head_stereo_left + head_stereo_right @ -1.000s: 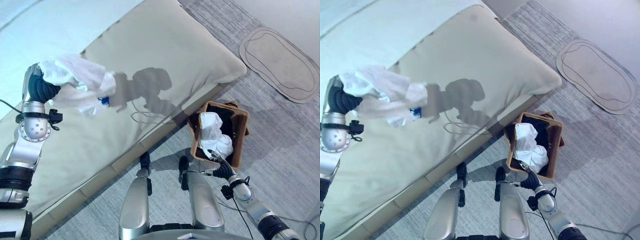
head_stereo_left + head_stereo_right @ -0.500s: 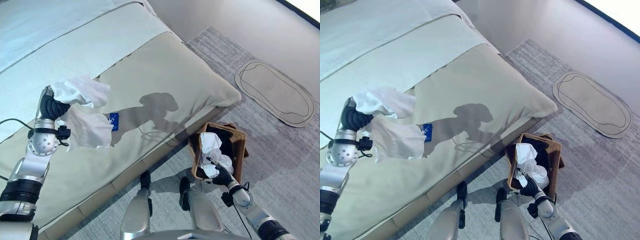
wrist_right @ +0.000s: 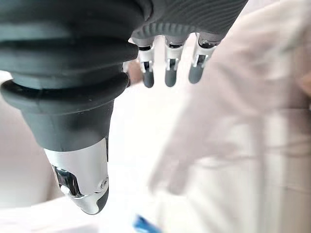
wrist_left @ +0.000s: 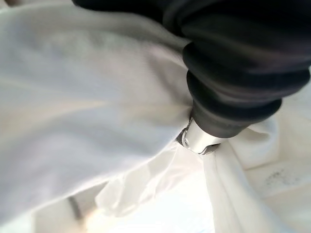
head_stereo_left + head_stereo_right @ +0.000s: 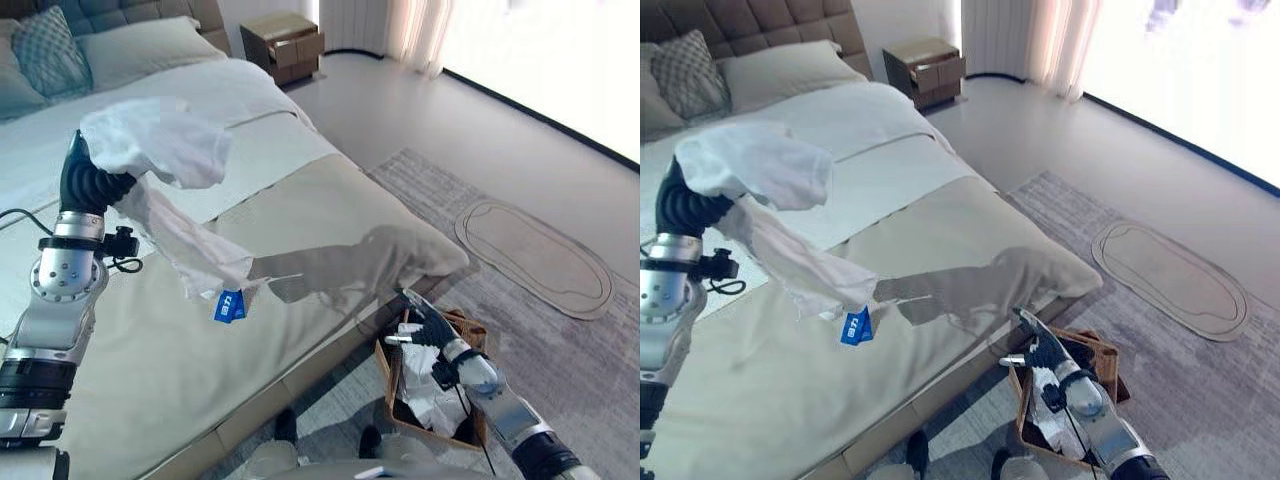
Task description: Pick up clothes into the bucket
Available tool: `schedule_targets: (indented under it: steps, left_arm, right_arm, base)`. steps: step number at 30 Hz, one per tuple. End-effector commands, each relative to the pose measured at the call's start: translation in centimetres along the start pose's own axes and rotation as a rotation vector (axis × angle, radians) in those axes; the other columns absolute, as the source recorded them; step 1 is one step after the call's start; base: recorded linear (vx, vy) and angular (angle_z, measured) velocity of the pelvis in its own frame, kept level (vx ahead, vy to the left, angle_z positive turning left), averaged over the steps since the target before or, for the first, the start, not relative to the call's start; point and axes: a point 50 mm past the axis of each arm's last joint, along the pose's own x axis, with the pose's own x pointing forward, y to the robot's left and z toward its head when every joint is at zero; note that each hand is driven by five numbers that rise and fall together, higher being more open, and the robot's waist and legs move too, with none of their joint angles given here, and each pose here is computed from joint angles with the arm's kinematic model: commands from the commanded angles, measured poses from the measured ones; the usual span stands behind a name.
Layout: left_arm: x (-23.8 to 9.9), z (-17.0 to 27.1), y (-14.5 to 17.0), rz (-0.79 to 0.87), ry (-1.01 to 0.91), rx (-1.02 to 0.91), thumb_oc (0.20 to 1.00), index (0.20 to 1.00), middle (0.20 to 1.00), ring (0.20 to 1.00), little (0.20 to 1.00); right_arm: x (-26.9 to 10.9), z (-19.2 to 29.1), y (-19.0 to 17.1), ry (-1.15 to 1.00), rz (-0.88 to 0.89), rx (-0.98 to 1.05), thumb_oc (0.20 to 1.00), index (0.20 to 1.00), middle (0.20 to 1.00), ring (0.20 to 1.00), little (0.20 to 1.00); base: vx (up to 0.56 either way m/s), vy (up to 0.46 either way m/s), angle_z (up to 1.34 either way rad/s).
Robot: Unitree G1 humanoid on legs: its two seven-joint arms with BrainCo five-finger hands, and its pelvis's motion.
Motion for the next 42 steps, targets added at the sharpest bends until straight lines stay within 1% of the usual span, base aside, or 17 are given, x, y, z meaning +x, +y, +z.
schedule_targets:
  steps: [1, 2, 3, 7, 9, 15, 18, 20, 24, 27, 31, 33, 36, 37, 39, 42]
  left_arm:
    - [2.9, 5.6, -0.5, -0.069, -0.270, -0.085, 0.200, 0.200, 0.200, 0.200, 0.200]
    - [3.6, 6.9, -1.5, -0.132, -0.321, -0.134, 0.200, 0.200, 0.200, 0.200, 0.200]
    - [3.6, 7.0, -1.5, -0.133, -0.322, -0.134, 0.200, 0.200, 0.200, 0.200, 0.200]
    - [4.6, 9.4, -3.9, -0.275, -0.400, -0.229, 0.200, 0.200, 0.200, 0.200, 0.200]
    - [4.8, 10.1, -4.8, -0.320, -0.419, -0.246, 0.200, 0.200, 0.200, 0.200, 0.200]
    - [5.5, 12.3, -7.7, -0.490, -0.465, -0.292, 0.200, 0.200, 0.200, 0.200, 0.200]
    - [5.8, 12.8, -9.1, -0.573, -0.455, -0.339, 0.200, 0.200, 0.200, 0.200, 0.200]
    - [5.6, 13.1, -10.0, -0.637, -0.442, -0.383, 0.200, 0.200, 0.200, 0.200, 0.200]
    - [5.1, 13.5, -11.7, -0.750, -0.404, -0.484, 0.200, 0.200, 0.200, 0.200, 0.200]
    - [4.6, 13.4, -12.5, -0.805, -0.372, -0.545, 0.200, 0.200, 0.200, 0.200, 0.200]
    - [4.1, 13.5, -13.2, -0.856, -0.340, -0.600, 0.200, 0.200, 0.200, 0.200, 0.200]
    - [4.0, 13.5, -13.3, -0.859, -0.340, -0.596, 0.200, 0.200, 0.200, 0.200, 0.200]
    - [4.2, 13.2, -13.1, -0.847, -0.329, -0.569, 0.200, 0.200, 0.200, 0.200, 0.200]
    - [4.3, 13.1, -13.0, -0.840, -0.323, -0.561, 0.200, 0.200, 0.200, 0.200, 0.200]
    - [4.5, 12.6, -12.8, -0.814, -0.311, -0.539, 0.200, 0.200, 0.200, 0.200, 0.200]
    - [4.8, 11.6, -11.9, -0.756, -0.288, -0.504, 0.200, 0.200, 0.200, 0.200, 0.200]
  right_arm:
    - [2.1, 6.4, 0.7, -0.292, 0.063, 0.115, 1.000, 1.000, 1.000, 1.000, 1.000]
    - [2.9, 8.7, 1.4, -0.378, 0.110, 0.179, 1.000, 1.000, 1.000, 1.000, 1.000]
    - [2.9, 8.8, 1.3, -0.380, 0.108, 0.180, 1.000, 1.000, 1.000, 1.000, 1.000]
    - [3.8, 12.3, 2.9, -0.494, 0.213, 0.295, 1.000, 1.000, 1.000, 1.000, 1.000]
    - [4.1, 13.4, 3.6, -0.518, 0.265, 0.356, 1.000, 1.000, 1.000, 1.000, 1.000]
    - [4.7, 16.7, 5.3, -0.581, 0.444, 0.451, 1.000, 1.000, 1.000, 1.000, 1.000]
    - [4.8, 17.8, 6.1, -0.592, 0.520, 0.463, 1.000, 1.000, 1.000, 1.000, 1.000]
    - [4.8, 18.5, 6.5, -0.605, 0.553, 0.426, 1.000, 1.000, 1.000, 1.000, 1.000]
    - [4.8, 19.4, 6.9, -0.625, 0.582, 0.389, 1.000, 1.000, 1.000, 1.000, 1.000]
    - [4.7, 19.7, 7.1, -0.631, 0.598, 0.383, 1.000, 1.000, 1.000, 1.000, 1.000]
    - [4.6, 19.6, 7.8, -0.606, 0.645, 0.433, 1.000, 1.000, 1.000, 1.000, 1.000]
    - [4.5, 19.7, 7.9, -0.607, 0.662, 0.444, 1.000, 1.000, 1.000, 1.000, 1.000]
    - [4.1, 20.2, 8.4, -0.604, 0.737, 0.496, 1.000, 1.000, 1.000, 1.000, 1.000]
    - [3.9, 20.5, 8.5, -0.605, 0.764, 0.510, 0.605, 0.605, 0.605, 0.605, 0.605]
    - [3.4, 21.1, 8.2, -0.634, 0.792, 0.521, 0.200, 0.200, 0.200, 0.200, 0.200]
    - [2.5, 22.0, 7.2, -0.689, 0.814, 0.545, 0.200, 0.200, 0.200, 0.200, 0.200]
  base:
    - [0.05, 0.003, 0.01]
    - [0.03, 0.002, 0.01]
    - [0.00, 0.000, 0.00]
    - [0.00, 0.000, 0.00]
    - [0.00, 0.001, 0.02]
    - [0.00, 0.000, 0.00]
    - [0.00, 0.000, 0.00]
    - [0.00, 0.000, 0.00]
    - [0.00, 0.000, 0.00]
    - [0.00, 0.005, 0.01]
    - [0.00, 0.009, 0.02]
    - [0.00, 0.000, 0.00]
    - [-0.01, 0.003, 0.01]
    - [0.00, 0.000, 0.00]
    - [0.00, 0.000, 0.00]
    - [0.00, 0.000, 0.00]
